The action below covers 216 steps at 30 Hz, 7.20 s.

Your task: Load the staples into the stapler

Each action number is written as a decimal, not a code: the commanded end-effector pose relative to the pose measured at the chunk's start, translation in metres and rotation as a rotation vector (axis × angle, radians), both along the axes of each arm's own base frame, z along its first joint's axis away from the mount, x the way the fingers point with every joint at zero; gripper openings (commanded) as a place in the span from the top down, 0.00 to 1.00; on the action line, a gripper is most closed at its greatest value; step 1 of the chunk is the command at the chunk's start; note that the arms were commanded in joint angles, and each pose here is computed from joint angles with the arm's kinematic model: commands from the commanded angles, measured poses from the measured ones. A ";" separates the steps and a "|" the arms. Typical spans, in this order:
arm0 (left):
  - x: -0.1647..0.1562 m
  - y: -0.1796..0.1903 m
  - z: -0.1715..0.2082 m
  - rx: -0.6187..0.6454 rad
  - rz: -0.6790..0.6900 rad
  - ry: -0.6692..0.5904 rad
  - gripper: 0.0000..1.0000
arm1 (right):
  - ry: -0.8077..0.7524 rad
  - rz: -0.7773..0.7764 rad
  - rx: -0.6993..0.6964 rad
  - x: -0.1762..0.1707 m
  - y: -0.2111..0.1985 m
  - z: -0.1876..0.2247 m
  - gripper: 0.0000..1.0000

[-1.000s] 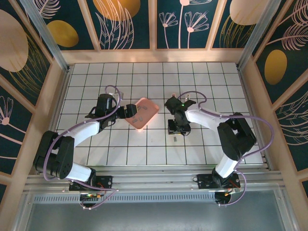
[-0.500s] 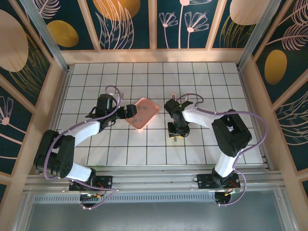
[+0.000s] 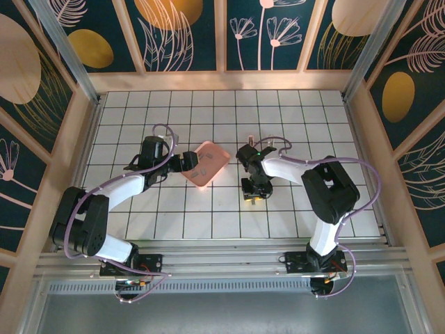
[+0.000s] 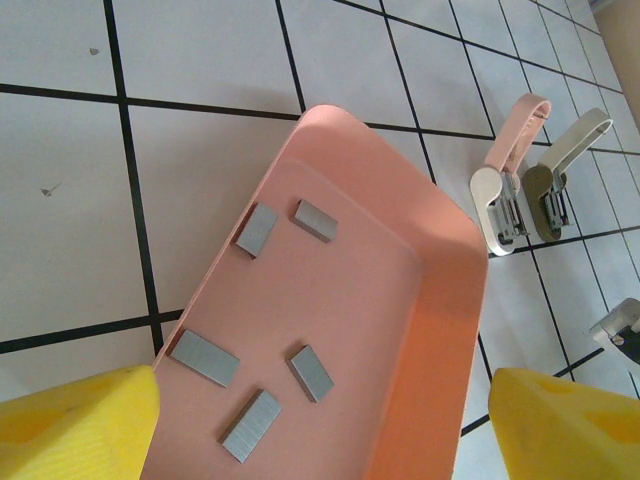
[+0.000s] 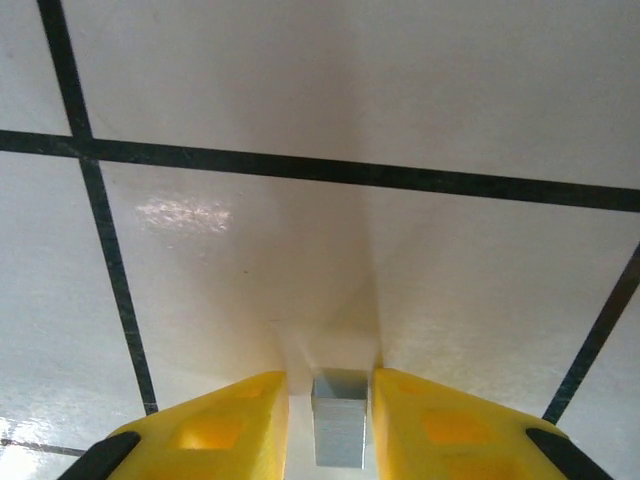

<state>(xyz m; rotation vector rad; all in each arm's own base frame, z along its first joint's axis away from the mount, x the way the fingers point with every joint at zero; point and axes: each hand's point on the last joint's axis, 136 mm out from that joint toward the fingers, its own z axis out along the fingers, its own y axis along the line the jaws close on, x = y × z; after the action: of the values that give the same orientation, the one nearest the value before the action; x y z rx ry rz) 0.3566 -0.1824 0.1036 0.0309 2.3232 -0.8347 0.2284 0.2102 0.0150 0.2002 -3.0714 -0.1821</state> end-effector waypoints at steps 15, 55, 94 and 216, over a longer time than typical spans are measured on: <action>0.003 -0.002 -0.002 0.011 -0.006 -0.008 0.15 | -0.015 -0.017 -0.020 -0.004 -0.007 -0.012 0.82; 0.072 -0.018 0.061 0.038 -0.033 -0.345 0.13 | -0.599 -0.279 0.075 0.188 -0.011 0.067 0.82; 0.076 -0.019 0.052 0.056 -0.044 -0.328 0.13 | -0.558 -0.215 0.062 0.195 -0.004 0.044 0.83; 0.066 -0.019 0.066 0.019 -0.051 -0.391 0.14 | -0.708 0.114 0.117 0.184 -0.003 0.036 0.83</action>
<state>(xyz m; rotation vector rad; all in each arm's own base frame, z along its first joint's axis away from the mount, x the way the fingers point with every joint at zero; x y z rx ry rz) 0.4208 -0.1964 0.1534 0.2176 2.0154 -0.7396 0.4118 0.2071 0.0573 0.5431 -3.7423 -0.3422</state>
